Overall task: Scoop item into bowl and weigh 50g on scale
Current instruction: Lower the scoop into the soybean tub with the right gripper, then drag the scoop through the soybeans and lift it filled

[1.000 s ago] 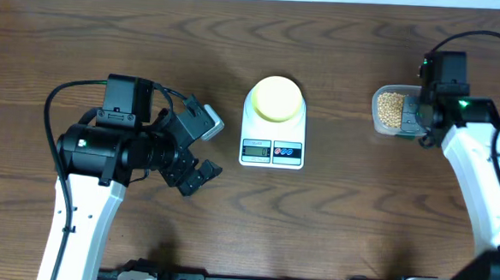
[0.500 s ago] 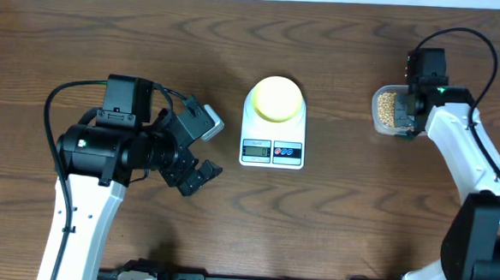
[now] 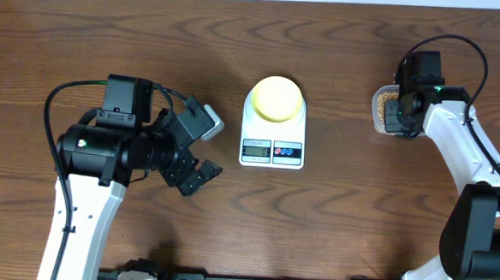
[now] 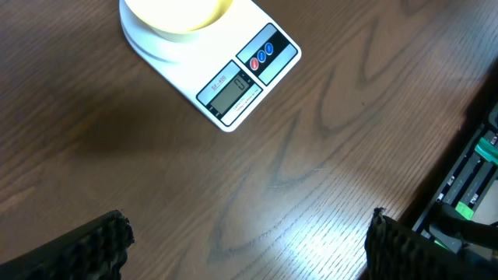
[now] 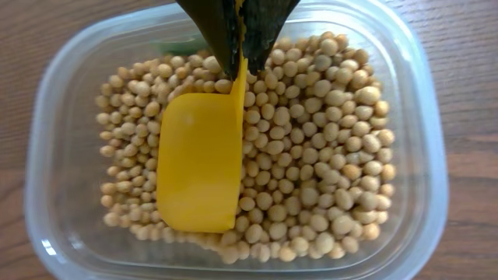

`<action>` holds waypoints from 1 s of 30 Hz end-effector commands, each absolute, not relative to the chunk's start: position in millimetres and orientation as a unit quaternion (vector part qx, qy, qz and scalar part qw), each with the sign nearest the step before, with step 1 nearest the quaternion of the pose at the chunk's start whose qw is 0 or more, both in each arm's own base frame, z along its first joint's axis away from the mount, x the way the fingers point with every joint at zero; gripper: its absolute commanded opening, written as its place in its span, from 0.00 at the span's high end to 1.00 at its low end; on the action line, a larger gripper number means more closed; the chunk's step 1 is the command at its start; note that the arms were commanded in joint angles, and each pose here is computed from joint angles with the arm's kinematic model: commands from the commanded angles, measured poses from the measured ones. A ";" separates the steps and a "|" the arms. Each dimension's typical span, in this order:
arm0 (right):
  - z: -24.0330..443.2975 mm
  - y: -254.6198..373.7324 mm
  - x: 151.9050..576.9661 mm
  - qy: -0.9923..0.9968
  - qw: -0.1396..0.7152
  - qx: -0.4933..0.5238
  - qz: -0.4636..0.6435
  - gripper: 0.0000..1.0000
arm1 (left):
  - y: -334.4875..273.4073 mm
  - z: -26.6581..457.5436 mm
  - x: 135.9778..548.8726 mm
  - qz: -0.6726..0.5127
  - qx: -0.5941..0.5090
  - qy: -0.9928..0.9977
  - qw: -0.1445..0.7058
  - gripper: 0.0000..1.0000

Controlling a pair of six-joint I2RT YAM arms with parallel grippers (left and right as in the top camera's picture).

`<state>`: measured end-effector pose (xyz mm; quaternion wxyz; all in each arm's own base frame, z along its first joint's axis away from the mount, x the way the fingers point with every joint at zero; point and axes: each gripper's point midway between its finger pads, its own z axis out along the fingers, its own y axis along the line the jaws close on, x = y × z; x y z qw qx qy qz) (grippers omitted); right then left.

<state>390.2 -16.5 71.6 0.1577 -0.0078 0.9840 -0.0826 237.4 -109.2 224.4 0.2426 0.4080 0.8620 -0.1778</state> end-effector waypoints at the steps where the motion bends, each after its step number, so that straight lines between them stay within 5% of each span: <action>1: 67.0 4.1 388.9 0.989 0.148 0.001 0.010 0.99 | -107.1 224.0 238.3 -0.175 0.405 0.864 0.241 0.02; 17: 88.5 -1.3 391.9 0.953 0.166 0.085 0.237 0.99 | -107.1 224.0 238.2 -0.175 0.405 0.864 0.241 0.02; 30: 86.3 -34.2 379.8 0.934 0.166 0.146 0.280 0.99 | -107.1 224.0 238.3 -0.175 0.405 0.864 0.242 0.02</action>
